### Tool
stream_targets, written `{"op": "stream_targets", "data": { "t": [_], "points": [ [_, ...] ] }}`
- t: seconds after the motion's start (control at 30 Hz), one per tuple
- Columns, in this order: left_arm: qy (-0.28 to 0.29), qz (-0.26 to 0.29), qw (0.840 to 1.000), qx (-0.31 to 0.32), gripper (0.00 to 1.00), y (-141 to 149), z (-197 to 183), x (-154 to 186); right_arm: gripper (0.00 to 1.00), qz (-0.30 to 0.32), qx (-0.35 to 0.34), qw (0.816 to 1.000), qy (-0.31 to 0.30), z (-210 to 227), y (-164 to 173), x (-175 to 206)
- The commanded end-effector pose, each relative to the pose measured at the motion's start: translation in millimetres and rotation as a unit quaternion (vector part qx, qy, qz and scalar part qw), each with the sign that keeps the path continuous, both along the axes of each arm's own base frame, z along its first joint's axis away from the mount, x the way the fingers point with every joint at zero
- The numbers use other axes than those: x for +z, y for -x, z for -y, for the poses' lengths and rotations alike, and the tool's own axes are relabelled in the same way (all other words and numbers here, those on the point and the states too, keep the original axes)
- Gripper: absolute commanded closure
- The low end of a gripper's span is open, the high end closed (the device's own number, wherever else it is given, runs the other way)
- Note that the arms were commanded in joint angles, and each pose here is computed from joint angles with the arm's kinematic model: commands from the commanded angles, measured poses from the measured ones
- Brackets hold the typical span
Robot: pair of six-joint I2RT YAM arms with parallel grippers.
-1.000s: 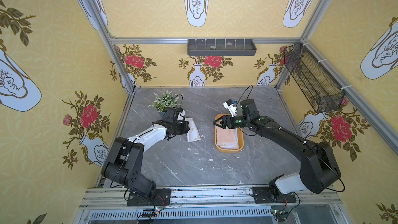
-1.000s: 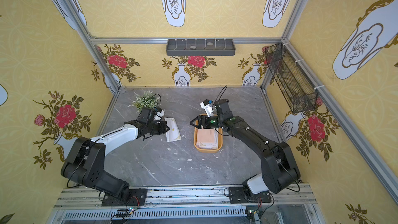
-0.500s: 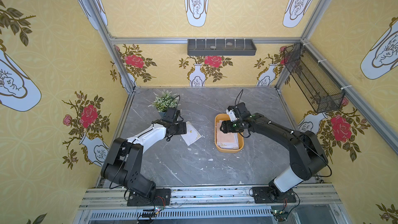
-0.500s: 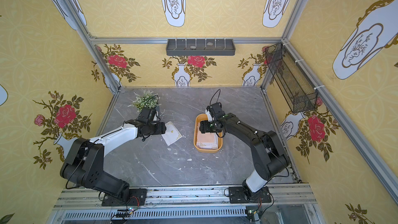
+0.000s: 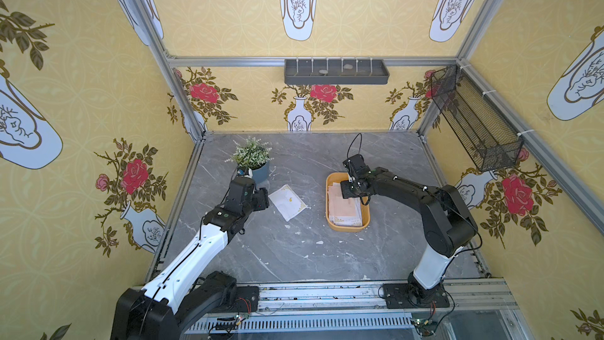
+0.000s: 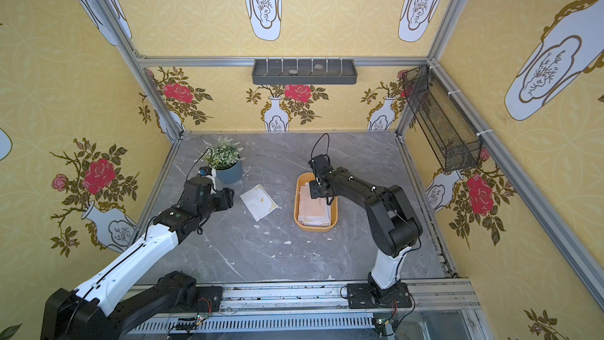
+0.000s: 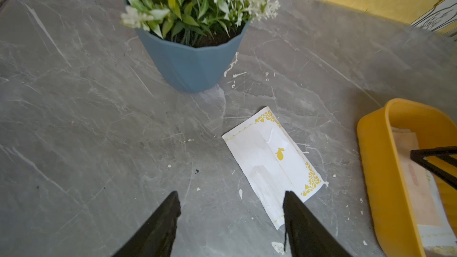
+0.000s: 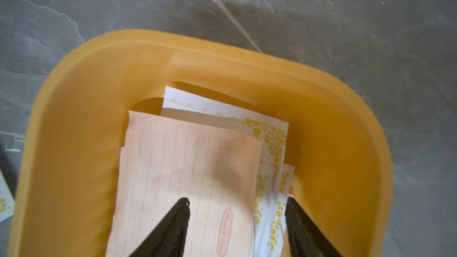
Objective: Take out the stationery paper from the storage box
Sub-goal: Pick up the stationery paper from the storage box.
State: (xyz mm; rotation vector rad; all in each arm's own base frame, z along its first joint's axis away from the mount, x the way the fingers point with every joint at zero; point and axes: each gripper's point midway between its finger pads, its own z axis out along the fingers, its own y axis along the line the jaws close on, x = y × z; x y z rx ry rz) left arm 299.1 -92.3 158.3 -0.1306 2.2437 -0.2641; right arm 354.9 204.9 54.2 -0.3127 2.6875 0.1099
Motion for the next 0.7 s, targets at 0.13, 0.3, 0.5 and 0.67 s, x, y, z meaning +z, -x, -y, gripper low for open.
{"op": "stream_targets", "data": {
  "t": [0.13,0.3,0.5,0.67],
  "points": [
    [0.001,0.034,0.999,0.012,0.35,7,-9,13,0.47,0.017,-0.003,1.0,-0.009,-2,-13,-9],
    [-0.001,0.024,1.0,0.011,0.37,7,-8,7,0.56,0.014,-0.001,1.0,-0.02,-7,-13,-13],
    [-0.002,0.018,1.0,0.01,0.39,6,-8,2,0.83,0.013,-0.003,1.0,-0.02,-7,-13,-15],
    [0.0,0.021,1.0,0.009,0.39,8,-8,2,0.98,0.02,-0.009,1.0,-0.016,-4,-14,-10]
  ]
}}
